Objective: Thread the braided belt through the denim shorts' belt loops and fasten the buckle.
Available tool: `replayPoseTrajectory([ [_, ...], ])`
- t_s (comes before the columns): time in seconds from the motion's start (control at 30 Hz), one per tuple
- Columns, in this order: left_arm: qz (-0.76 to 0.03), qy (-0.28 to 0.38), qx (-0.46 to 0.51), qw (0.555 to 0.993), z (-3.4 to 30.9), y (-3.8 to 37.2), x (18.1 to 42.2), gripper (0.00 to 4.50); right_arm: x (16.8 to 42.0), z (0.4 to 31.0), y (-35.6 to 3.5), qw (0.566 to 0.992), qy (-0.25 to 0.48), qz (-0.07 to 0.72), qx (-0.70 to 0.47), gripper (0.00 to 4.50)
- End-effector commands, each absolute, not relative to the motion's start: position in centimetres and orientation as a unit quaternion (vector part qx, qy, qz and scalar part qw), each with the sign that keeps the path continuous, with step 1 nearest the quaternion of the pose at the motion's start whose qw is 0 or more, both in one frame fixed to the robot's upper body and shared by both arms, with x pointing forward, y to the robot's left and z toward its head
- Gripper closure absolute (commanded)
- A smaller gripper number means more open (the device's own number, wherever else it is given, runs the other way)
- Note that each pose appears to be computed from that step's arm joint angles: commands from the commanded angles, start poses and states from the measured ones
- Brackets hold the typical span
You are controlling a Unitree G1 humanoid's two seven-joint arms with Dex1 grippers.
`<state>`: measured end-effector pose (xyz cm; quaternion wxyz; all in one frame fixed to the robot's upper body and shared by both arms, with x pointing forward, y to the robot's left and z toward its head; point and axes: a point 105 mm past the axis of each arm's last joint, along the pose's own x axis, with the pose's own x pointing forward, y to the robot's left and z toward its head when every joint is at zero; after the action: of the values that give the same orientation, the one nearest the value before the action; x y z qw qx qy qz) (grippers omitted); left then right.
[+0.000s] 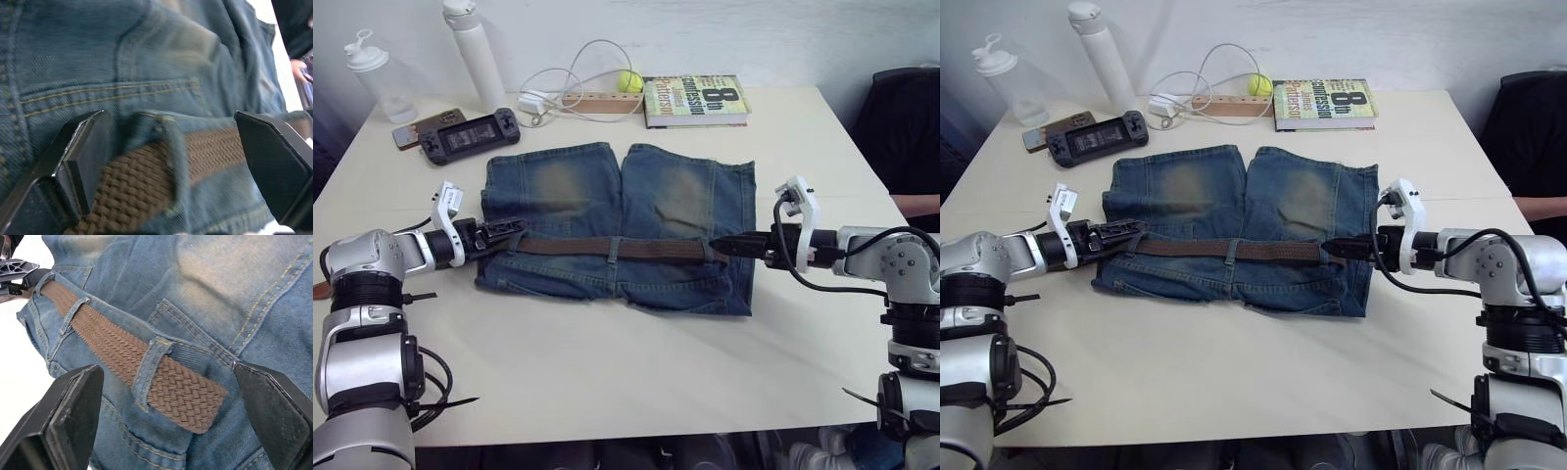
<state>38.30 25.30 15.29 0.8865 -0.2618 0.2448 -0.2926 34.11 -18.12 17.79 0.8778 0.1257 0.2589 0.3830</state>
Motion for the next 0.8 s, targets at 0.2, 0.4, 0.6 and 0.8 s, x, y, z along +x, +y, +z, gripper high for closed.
replayPoseTrajectory([
  [0.2,-0.345,0.244,-0.244,0.873,16.4,23.7,38.3,0.06,35.5,18.2,-17.2,0.875,0.235,0.397,0.149,0.0],
  [0.4,-0.33,0.277,-0.228,0.873,14.9,24.5,38.0,0.62,36.8,17.2,-16.7,0.861,0.237,0.398,0.208,0.0],
  [0.6,-0.37,0.276,-0.224,0.859,15.3,24.2,37.3,3.26,35.1,16.2,-15.0,0.837,0.241,0.455,0.184,2.44],
  [0.8,-0.44,0.234,-0.203,0.843,17.8,24.8,36.1,4.5,34.1,17.7,-15.2,0.862,0.132,0.489,0.028,4.45],
])
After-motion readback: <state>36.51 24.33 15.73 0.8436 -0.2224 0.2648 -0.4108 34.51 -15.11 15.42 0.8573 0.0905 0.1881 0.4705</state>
